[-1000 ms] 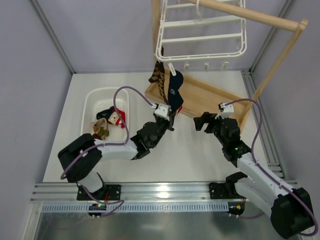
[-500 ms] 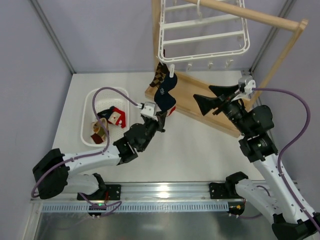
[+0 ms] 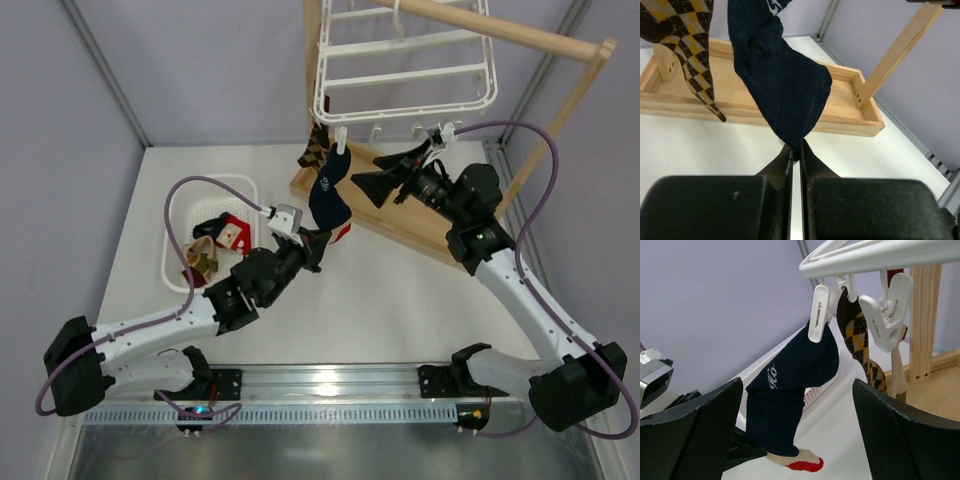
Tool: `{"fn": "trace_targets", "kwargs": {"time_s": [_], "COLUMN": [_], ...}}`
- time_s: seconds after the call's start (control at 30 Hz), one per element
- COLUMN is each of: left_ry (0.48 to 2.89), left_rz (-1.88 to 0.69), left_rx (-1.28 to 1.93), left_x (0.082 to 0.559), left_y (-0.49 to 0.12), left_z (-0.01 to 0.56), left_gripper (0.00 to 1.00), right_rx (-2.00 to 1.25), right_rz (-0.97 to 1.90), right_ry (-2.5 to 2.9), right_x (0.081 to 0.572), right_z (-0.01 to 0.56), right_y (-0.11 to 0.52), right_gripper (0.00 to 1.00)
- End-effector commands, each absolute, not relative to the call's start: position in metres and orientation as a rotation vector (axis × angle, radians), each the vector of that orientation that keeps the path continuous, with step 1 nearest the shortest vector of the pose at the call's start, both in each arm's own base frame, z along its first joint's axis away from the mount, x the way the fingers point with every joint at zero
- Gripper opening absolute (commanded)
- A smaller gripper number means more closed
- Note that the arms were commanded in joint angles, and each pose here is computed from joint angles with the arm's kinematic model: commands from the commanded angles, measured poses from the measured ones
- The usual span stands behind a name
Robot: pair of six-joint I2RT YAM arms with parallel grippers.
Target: Remove the socks clipped to the hanger
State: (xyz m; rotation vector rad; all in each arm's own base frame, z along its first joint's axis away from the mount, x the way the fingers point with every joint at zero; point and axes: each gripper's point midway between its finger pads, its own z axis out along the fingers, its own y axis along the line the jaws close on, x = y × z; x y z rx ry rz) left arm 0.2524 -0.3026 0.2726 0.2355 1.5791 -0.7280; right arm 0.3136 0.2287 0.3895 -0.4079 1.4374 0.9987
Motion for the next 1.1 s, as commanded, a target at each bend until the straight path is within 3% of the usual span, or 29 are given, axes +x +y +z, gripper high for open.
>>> {"fn": "trace_targets", "kwargs": {"time_s": [0.0,0.33,0.57,0.73,1.07], "left_ry": [1.589,1.608,1.634,1.629,1.633], "left_rz": [-0.788,-0.879,-0.803,-0.771,-0.746], "left_rx": [0.261,0.285,0.292,0.298,0.329], "left_x": [0.242,0.229,0.234,0.232,0.227], "left_y": [-0.307,-0.313,-0.318,-0.323,-0.333], "left_z": [0.28,0.285,0.278,0.277,0.275], "left_gripper": [0.0,0.0,0.0,0.0,0.0], "right_rx": [-0.465,-0.454,-0.326,-0.115,-0.055], "right_rz": [1.072,1.1,0.759,0.501,0.165], "right_ry": [1.255,1.248,1.276,1.344,1.41], "right_x": [0.298,0.315,0.317,0.341,0.36], "right_z": [0.441,0.436,0.439,0.434,0.421], "right_y": [0.237,0.26,0.264,0.233,0.234], "right_gripper": [0.9,0.9,0.9,0.9,0.89]}}
